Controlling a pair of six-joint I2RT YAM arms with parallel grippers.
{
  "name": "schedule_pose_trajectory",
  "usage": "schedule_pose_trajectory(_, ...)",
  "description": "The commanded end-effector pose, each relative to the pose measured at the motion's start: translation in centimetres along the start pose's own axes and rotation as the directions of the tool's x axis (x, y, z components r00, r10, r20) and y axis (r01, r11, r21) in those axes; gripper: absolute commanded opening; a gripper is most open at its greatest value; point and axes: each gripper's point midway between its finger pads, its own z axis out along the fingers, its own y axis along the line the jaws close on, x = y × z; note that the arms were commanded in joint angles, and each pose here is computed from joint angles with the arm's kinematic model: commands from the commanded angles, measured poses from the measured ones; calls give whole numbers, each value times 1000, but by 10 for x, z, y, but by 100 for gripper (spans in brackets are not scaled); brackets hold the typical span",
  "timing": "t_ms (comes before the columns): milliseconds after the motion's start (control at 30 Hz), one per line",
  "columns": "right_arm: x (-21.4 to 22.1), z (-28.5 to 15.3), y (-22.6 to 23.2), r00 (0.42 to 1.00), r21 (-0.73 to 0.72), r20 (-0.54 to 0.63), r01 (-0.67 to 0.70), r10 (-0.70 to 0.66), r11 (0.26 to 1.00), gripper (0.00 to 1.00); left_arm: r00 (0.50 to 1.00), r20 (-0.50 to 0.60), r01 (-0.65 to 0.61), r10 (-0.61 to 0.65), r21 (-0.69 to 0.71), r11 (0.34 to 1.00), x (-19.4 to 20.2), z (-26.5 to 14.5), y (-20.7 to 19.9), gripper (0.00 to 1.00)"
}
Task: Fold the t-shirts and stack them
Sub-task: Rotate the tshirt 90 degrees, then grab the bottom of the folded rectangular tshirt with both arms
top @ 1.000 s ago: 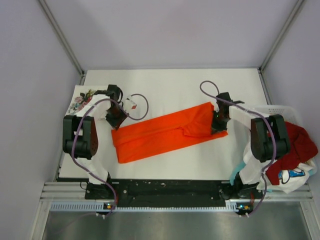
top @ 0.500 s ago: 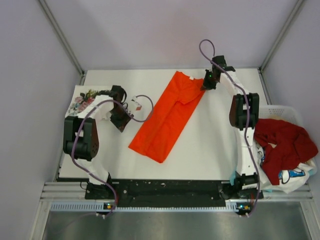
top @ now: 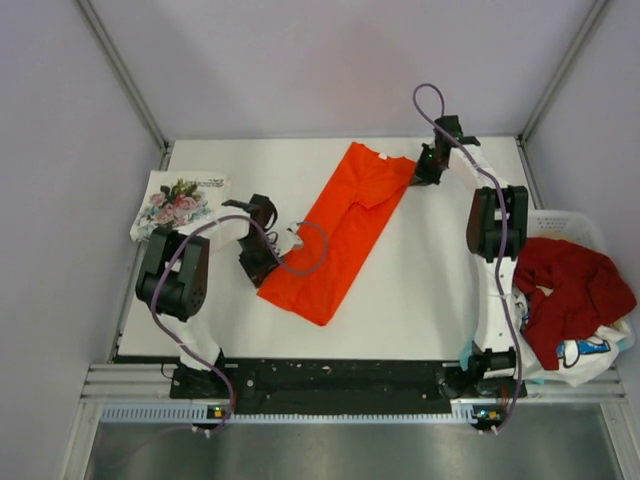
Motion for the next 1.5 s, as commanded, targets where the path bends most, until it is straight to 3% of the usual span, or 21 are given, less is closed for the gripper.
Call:
schedule_pose_trajectory(0, -8, 35, 0, 991, -111, -44, -127, 123, 986, 2, 984, 46, -177, 172, 160, 971, -7, 20, -58, 32)
schedule_pose_trajectory(133, -19, 54, 27, 986, -261, -74, -163, 149, 951, 4, 945, 103, -326, 309, 274, 905, -17, 20, -106, 33)
schedule_pose_trajectory(233, -37, 35, 45, 995, -321, -20, -100, 99, 942, 8, 903, 216, -425, 371, 330, 843, -36, 4, -138, 34)
schedule_pose_trajectory(300, -48, 9, 53, 999, -338, 37, -13, 27, 941, 12, 887, 255, -454, 386, 320, 832, -42, -10, -142, 34)
schedule_pose_trajectory(433, -42, -60, 64, 982, -356, 127, 176, -139, 918, 32, 853, 278, -500, 441, 198, 843, -46, -33, -130, 39)
schedule_pose_trajectory(533, -22, -134, 90, 911, -398, 277, 397, -305, 827, 46, 809, 296, -559, 508, 120, 820, -49, -48, -125, 53)
schedule_pose_trajectory(600, 18, -165, 103, 812, -411, 376, 579, -448, 705, 49, 777, 308, -599, 549, 89, 796, -55, -56, -123, 65)
schedule_pose_trajectory(700, 99, -196, 127, 534, -401, 559, 844, -635, 357, 52, 716, 354, -666, 602, 88, 740, -64, -66, -132, 73)
schedule_pose_trajectory(800, 184, -220, 125, 273, -362, 712, 932, -647, -4, 55, 642, 394, -742, 658, 106, 662, -60, -61, -149, 80)
schedule_pose_trajectory(833, 208, -226, 118, 221, -353, 744, 931, -630, -90, 59, 622, 402, -762, 672, 113, 638, -56, -57, -153, 92)
schedule_pose_trajectory(867, 225, -234, 114, 188, -345, 771, 927, -608, -151, 61, 597, 410, -782, 689, 108, 614, -54, -52, -157, 93)
schedule_pose_trajectory(1000, 287, -234, 85, 94, -326, 761, 911, -642, -252, 66, 543, 411, -820, 732, 72, 568, -47, -32, -164, 92)
schedule_pose_trajectory(1067, 323, -232, 76, 20, -327, 758, 876, -652, -354, 67, 545, 400, -814, 736, 43, 580, -49, -22, -160, 89)
schedule_pose_trajectory(1167, 368, -227, 60, -38, -368, 748, 807, -662, -461, 66, 563, 351, -800, 749, 2, 600, -48, -2, -147, 85)
schedule_pose_trajectory(1233, 390, -218, 52, -92, -366, 734, 782, -673, -505, 66, 572, 324, -798, 754, 4, 603, -41, 6, -144, 83)
schedule_pose_trajectory(1300, 399, -201, 47, -182, -315, 708, 784, -682, -535, 66, 583, 309, -791, 751, 4, 612, -38, 13, -142, 80)
schedule_pose_trajectory(1367, 406, -188, 50, -273, -257, 698, 768, -662, -587, 66, 594, 294, -783, 749, -4, 622, -37, 19, -140, 73)
schedule_pose_trajectory(1467, 408, -172, 57, -315, -241, 671, 763, -671, -600, 63, 615, 277, -772, 738, 22, 635, -33, 25, -142, 58)
